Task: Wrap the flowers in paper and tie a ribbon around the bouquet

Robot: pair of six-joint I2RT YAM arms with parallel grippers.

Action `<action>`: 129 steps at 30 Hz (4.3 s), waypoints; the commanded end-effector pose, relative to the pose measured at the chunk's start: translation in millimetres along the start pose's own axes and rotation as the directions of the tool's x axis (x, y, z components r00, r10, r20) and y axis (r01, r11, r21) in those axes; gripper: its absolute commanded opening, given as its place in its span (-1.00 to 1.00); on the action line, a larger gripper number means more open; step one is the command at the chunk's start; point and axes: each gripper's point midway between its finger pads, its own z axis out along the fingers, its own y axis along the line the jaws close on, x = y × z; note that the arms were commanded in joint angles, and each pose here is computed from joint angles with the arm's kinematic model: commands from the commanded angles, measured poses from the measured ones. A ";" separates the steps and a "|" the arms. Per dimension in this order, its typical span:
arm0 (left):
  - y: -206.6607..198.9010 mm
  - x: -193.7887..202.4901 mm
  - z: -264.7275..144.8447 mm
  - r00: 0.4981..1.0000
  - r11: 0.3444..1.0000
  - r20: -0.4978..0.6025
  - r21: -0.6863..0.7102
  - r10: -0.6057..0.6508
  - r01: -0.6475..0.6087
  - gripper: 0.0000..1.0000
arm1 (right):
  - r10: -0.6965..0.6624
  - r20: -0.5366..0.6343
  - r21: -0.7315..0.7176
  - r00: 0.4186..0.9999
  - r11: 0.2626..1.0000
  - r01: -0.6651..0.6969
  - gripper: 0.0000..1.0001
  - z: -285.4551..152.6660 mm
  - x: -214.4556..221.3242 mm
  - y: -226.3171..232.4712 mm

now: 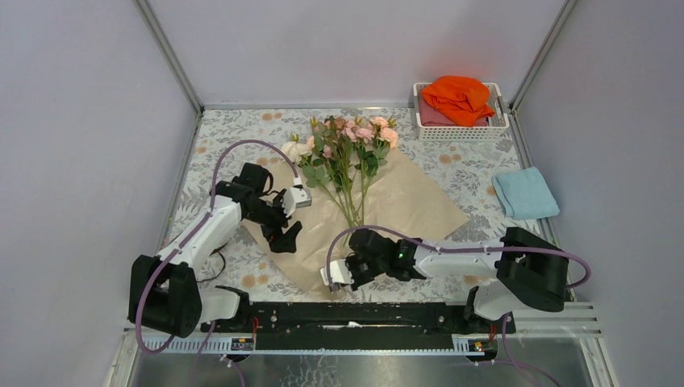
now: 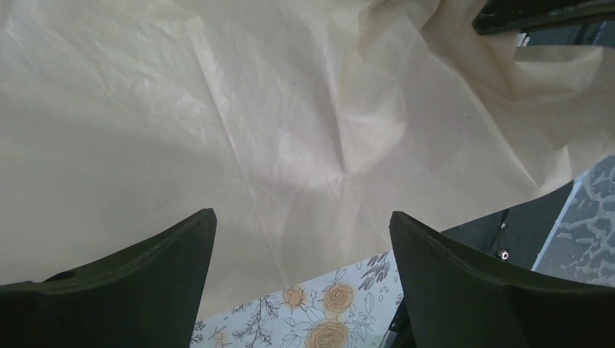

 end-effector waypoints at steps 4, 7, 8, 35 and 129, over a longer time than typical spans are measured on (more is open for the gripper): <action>-36.0 -46.8 -26.4 0.961 0.975 0.183 0.044 0.208 -0.220 0.92 | 0.237 0.213 -0.024 0.948 0.971 -0.238 -1.00 -19.4 -25.1 -21.5; -54.0 -52.7 -24.6 0.933 0.944 0.204 0.084 0.296 -0.318 0.97 | 0.336 0.249 -0.070 0.908 0.942 -0.329 -1.00 -24.9 -22.4 -25.0; -59.2 -53.4 -23.0 0.926 0.934 0.205 0.099 0.317 -0.342 0.97 | 0.365 0.252 -0.084 0.896 0.931 -0.355 -1.00 -25.8 -20.1 -25.6; -115.5 -69.0 46.7 0.863 0.860 0.265 0.169 0.431 -0.481 -1.00 | 0.688 0.263 -0.095 0.677 0.716 -0.691 0.16 -79.3 -17.0 -52.2; -96.8 -44.2 40.3 0.913 0.889 0.210 0.232 0.350 -0.395 -1.00 | 0.986 -0.034 0.338 -0.165 -0.145 -0.930 -0.99 -65.5 87.1 27.2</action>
